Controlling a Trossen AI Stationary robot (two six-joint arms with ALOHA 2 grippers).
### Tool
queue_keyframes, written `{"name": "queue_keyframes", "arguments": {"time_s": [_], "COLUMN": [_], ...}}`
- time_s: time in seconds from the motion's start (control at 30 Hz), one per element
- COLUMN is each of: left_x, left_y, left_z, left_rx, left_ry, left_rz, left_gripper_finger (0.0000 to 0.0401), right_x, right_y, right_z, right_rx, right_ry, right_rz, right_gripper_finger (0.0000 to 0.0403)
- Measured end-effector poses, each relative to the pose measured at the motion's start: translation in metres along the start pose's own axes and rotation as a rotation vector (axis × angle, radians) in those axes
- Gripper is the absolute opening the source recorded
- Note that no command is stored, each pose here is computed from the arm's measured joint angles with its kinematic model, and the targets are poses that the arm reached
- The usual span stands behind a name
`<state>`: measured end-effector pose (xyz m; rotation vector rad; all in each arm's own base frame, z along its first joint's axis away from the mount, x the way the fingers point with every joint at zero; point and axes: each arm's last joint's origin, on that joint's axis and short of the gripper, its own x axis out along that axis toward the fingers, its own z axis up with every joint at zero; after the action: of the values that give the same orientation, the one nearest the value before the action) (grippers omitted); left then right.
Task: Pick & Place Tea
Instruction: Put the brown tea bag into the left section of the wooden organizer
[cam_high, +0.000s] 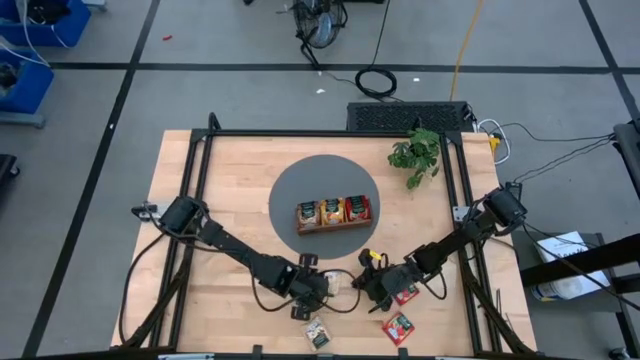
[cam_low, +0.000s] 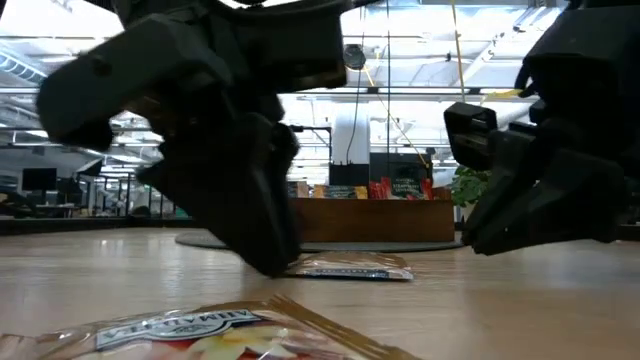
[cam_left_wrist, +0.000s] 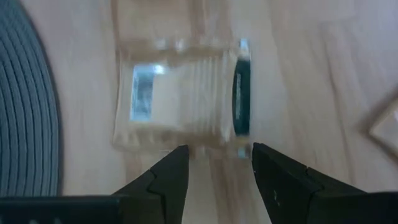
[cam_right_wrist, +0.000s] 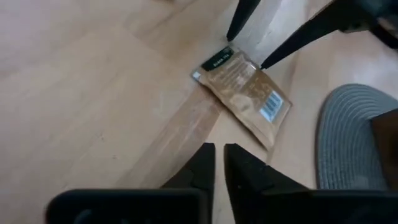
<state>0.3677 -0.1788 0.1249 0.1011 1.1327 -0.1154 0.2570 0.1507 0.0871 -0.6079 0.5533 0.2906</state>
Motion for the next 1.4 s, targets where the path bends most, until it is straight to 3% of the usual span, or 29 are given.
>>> {"name": "queue_keyframes", "arguments": {"time_s": [0.17, 0.4, 0.73, 1.0, 1.17, 1.3, 1.4], "left_x": [0.012, 0.019, 0.022, 0.023, 0.023, 0.022, 0.016], "left_y": [0.000, 0.007, 0.013, 0.022, 0.021, 0.015, 0.002], "left_z": [-0.001, 0.000, 0.005, 0.011, 0.011, 0.014, 0.017], "left_rx": [0.051, 0.034, 0.048, 0.039, 0.048, 0.124, 0.213], "left_ry": [-0.007, 0.009, -0.032, -0.070, -0.077, -0.131, -0.157], "left_rz": [-0.006, -0.019, -0.055, -0.067, -0.056, -0.032, 0.046], "left_gripper_finger": [0.0181, 0.0181, 0.0181, 0.0181, 0.0181, 0.0182, 0.0182], "right_x": [0.004, 0.007, 0.021, 0.027, 0.019, 0.004, -0.009], "right_y": [-0.004, -0.007, 0.004, 0.006, 0.001, -0.010, -0.015], "right_z": [0.004, 0.005, -0.016, -0.021, -0.015, 0.001, 0.010], "right_rx": [-0.080, -0.194, -0.321, -0.256, -0.183, -0.047, 0.010], "right_ry": [0.068, 0.134, 0.212, 0.213, 0.218, 0.195, 0.177], "right_rz": [0.001, 0.007, 0.104, 0.105, 0.046, -0.103, -0.122], "right_gripper_finger": [0.0069, 0.0130, 0.0142, 0.0145, 0.0145, 0.0141, 0.0130]}}
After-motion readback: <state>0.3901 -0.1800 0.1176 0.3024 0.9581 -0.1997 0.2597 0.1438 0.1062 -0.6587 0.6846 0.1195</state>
